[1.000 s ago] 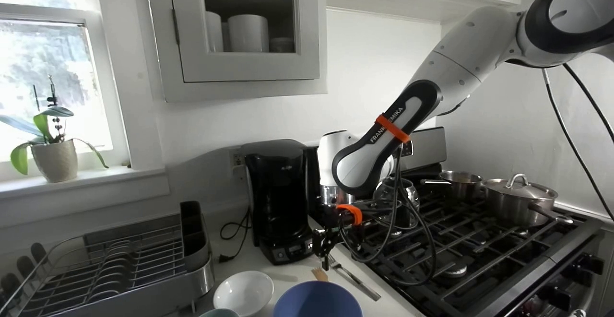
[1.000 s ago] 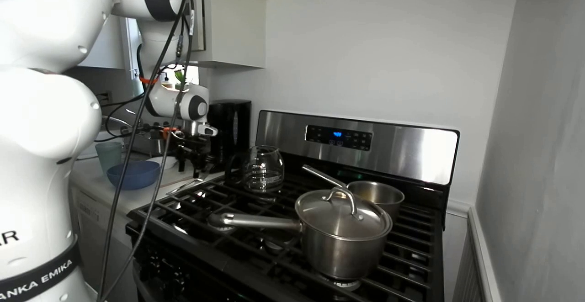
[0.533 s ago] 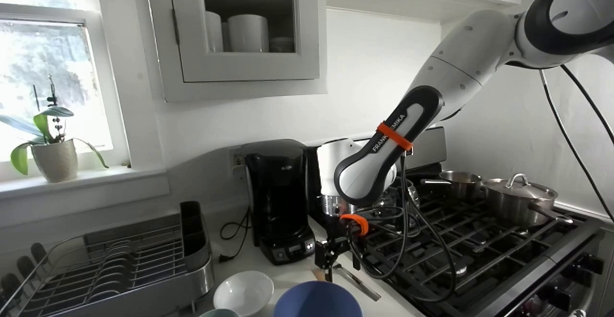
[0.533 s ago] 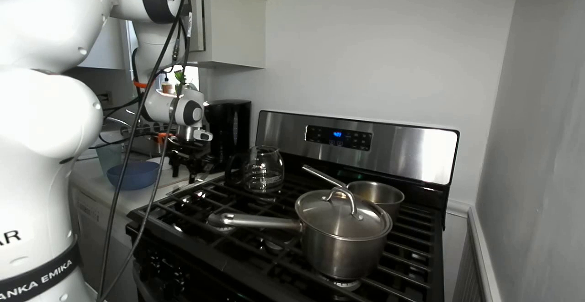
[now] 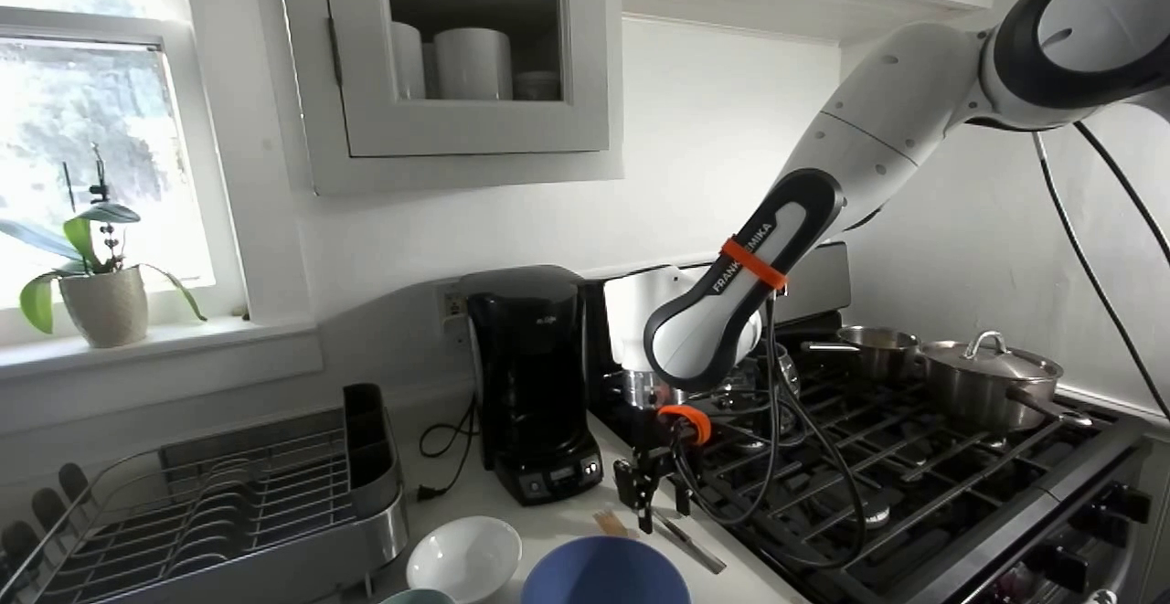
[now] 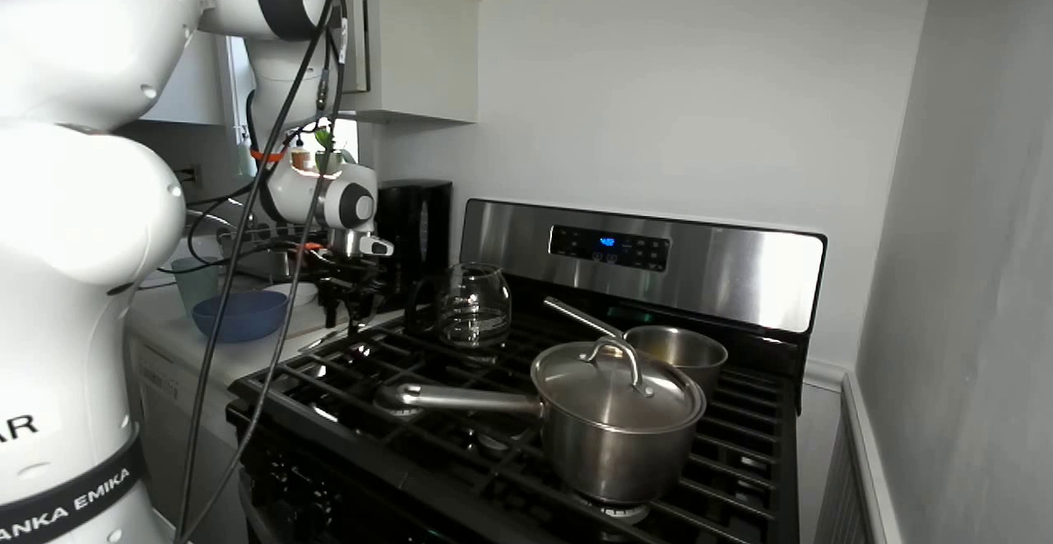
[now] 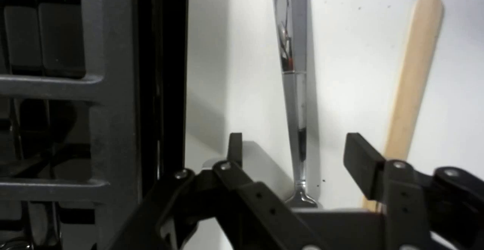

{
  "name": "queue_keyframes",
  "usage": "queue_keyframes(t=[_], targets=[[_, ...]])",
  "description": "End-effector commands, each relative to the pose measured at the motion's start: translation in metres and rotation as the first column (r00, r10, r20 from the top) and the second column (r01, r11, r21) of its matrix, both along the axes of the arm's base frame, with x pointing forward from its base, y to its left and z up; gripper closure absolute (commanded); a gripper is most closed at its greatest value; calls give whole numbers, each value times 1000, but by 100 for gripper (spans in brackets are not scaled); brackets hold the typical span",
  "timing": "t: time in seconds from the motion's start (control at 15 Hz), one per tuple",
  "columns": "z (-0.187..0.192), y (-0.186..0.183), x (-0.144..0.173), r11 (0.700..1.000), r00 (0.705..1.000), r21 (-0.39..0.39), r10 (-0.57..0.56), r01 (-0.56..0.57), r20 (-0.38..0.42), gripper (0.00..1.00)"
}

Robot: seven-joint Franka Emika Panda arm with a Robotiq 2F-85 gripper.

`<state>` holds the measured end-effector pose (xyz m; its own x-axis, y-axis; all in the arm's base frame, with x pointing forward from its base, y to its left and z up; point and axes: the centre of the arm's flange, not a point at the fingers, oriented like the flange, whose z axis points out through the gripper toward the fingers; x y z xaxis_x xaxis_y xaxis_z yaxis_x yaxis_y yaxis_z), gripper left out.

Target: Rotate the fork on the counter top anticlockwise once to make the fork face the opposite direction of its original position

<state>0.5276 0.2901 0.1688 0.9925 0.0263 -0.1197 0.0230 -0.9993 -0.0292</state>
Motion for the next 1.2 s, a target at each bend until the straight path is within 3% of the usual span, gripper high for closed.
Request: queue_keyframes(t=[0.0, 0.4, 0.67, 0.93, 1.07, 1.13], targets=[[-5, 0, -7, 1000, 1000, 3, 7, -7, 25, 60], [0, 4, -9, 1000, 1000, 8, 9, -9, 30, 99], [12, 8, -13, 999, 997, 9, 46, -46, 61, 97], [57, 6, -28, 989, 985, 17, 146, -149, 95, 97], [78, -5, -33, 964, 960, -7, 267, -267, 88, 97], [85, -8, -37, 953, 950, 18, 300, -303, 88, 97]])
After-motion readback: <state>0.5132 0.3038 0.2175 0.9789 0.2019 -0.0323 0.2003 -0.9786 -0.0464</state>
